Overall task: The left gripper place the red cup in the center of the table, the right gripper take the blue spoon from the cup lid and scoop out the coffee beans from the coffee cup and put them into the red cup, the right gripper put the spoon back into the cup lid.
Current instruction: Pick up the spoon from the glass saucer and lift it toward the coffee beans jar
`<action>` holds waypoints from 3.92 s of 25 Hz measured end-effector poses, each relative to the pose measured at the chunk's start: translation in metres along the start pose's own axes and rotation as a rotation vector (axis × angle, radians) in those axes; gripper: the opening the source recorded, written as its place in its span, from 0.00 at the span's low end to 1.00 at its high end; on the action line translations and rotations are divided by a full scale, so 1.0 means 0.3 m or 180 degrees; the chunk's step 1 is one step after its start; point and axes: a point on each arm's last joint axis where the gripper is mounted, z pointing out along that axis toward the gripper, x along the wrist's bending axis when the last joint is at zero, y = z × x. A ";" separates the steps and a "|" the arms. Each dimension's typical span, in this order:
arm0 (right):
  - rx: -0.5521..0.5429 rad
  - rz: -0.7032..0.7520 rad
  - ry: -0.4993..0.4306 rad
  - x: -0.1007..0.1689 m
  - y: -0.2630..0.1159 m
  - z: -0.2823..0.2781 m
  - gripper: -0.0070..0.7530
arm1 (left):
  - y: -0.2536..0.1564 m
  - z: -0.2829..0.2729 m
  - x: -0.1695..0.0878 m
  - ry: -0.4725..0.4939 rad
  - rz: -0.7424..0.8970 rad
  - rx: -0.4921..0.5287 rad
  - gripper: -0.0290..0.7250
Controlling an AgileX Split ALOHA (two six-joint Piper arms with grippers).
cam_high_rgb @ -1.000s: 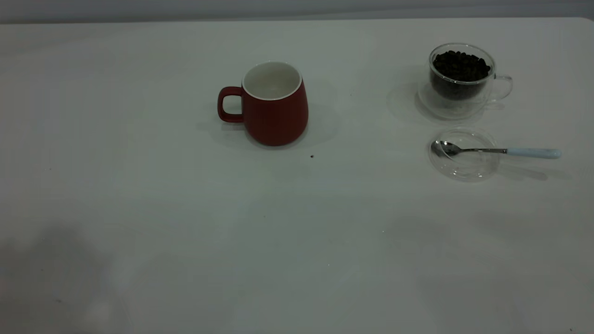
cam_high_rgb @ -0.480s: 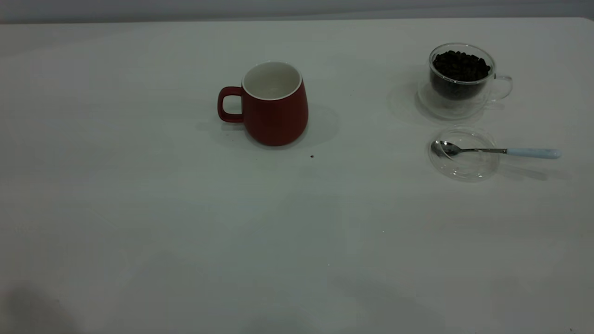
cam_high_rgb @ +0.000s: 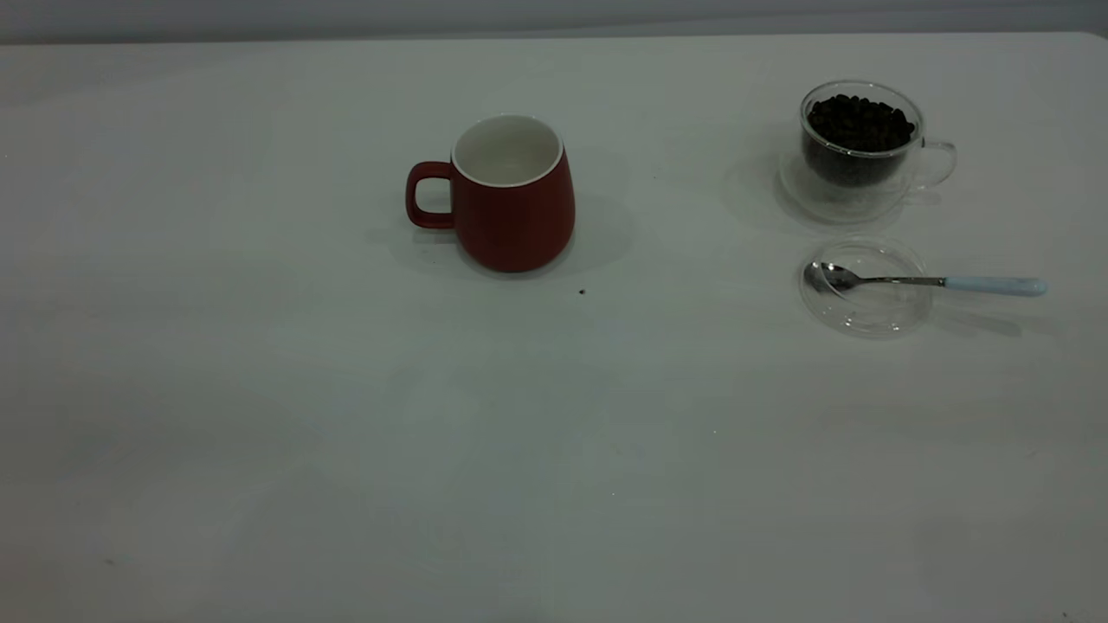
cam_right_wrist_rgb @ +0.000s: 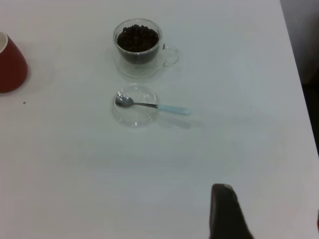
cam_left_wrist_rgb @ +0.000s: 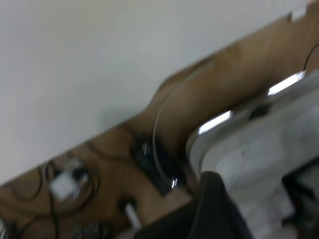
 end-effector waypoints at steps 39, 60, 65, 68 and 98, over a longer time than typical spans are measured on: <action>0.0000 0.0000 0.0000 0.000 0.000 0.000 0.62 | -0.214 -0.107 -0.056 0.0644 -0.0624 -0.1662 0.82; 0.0145 0.0131 -0.0141 -0.010 0.012 0.018 0.66 | -0.214 -0.107 -0.056 0.0645 -0.0626 -0.1661 0.82; 0.0666 0.0018 -0.0178 -0.004 0.048 0.087 0.70 | -0.214 -0.107 -0.056 0.0645 -0.0626 -0.1661 0.82; 0.1055 -0.0095 -0.0170 0.004 0.070 0.145 0.72 | -0.214 -0.107 -0.056 0.0645 -0.0626 -0.1661 0.82; 0.1406 0.0101 0.0419 0.121 0.313 0.958 0.72 | -0.214 -0.107 -0.056 0.0644 -0.0627 -0.1658 0.82</action>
